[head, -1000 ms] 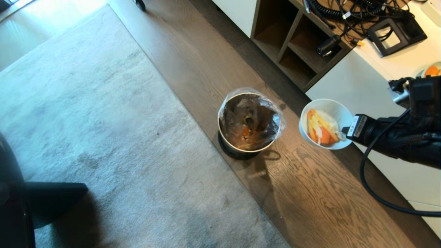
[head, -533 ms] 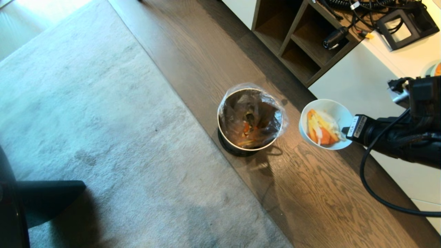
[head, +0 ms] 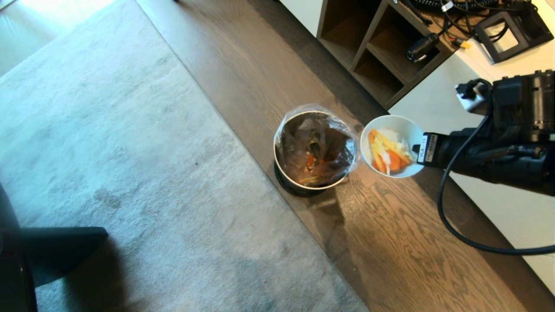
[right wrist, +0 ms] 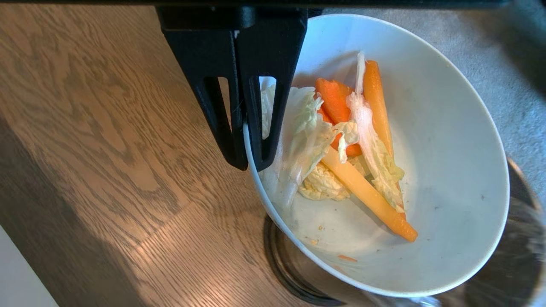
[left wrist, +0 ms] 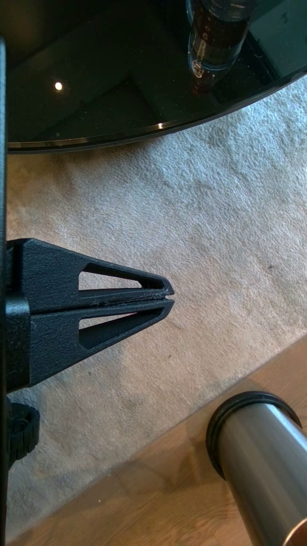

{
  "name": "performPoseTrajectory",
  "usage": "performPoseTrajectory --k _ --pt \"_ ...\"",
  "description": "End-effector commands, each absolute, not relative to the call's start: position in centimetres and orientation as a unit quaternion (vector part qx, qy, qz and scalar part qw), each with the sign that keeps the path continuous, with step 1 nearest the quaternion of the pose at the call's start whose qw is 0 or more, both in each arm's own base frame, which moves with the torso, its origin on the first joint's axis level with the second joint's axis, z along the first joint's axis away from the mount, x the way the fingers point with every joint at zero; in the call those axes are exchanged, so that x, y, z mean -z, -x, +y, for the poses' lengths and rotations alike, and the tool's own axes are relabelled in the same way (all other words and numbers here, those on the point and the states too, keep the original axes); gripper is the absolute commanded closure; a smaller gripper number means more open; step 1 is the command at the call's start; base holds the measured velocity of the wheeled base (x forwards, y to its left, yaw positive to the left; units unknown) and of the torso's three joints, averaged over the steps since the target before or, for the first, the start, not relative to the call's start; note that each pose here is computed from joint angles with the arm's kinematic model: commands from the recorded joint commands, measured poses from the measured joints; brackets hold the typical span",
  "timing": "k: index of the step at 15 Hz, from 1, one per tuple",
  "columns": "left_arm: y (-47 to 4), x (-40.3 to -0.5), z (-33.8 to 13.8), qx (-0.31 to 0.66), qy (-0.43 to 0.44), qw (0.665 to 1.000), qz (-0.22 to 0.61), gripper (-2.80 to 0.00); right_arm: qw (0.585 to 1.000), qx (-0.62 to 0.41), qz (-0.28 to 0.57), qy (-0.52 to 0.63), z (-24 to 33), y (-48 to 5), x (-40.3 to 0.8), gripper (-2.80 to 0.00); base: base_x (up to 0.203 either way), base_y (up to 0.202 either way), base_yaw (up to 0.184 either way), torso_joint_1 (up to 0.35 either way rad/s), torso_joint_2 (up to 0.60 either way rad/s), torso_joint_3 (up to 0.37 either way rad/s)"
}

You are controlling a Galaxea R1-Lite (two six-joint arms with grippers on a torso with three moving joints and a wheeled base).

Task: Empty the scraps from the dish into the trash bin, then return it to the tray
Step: Move the bowl over the trash can, then pour the leftover food from the bowl into the trash can

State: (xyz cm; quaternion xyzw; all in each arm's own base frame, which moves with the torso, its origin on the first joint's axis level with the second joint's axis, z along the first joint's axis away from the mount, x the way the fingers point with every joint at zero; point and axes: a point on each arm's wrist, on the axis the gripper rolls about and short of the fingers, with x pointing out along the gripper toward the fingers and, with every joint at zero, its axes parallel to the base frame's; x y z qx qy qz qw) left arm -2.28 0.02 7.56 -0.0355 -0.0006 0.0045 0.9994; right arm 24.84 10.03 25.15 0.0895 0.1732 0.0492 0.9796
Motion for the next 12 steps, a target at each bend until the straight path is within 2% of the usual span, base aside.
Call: performPoseTrajectory --k 1,6,9,12 --pt "2.3 -7.6 0.0 -0.005 0.036 0.999 -0.001 0.00 0.980 -0.076 0.165 -0.078 11.7 -25.2 -25.8 0.00 0.000 0.000 0.000 0.000 0.00 0.000" --pt "2.3 -7.6 0.0 -0.005 0.036 0.999 -0.001 0.00 0.984 -0.106 0.145 0.016 12.7 -25.2 -25.8 0.00 0.000 0.000 0.000 0.000 0.00 0.000" --pt "2.3 -7.6 0.0 -0.005 0.036 0.999 -0.001 0.00 0.989 -0.065 0.113 0.076 13.6 -26.9 -24.8 0.00 0.000 0.000 0.000 0.000 0.00 0.000" --pt "2.3 -7.6 0.0 -0.005 0.036 0.999 -0.001 0.00 0.989 -0.069 0.088 0.101 14.9 -27.6 -24.5 0.00 0.000 0.000 0.000 0.000 0.00 0.000"
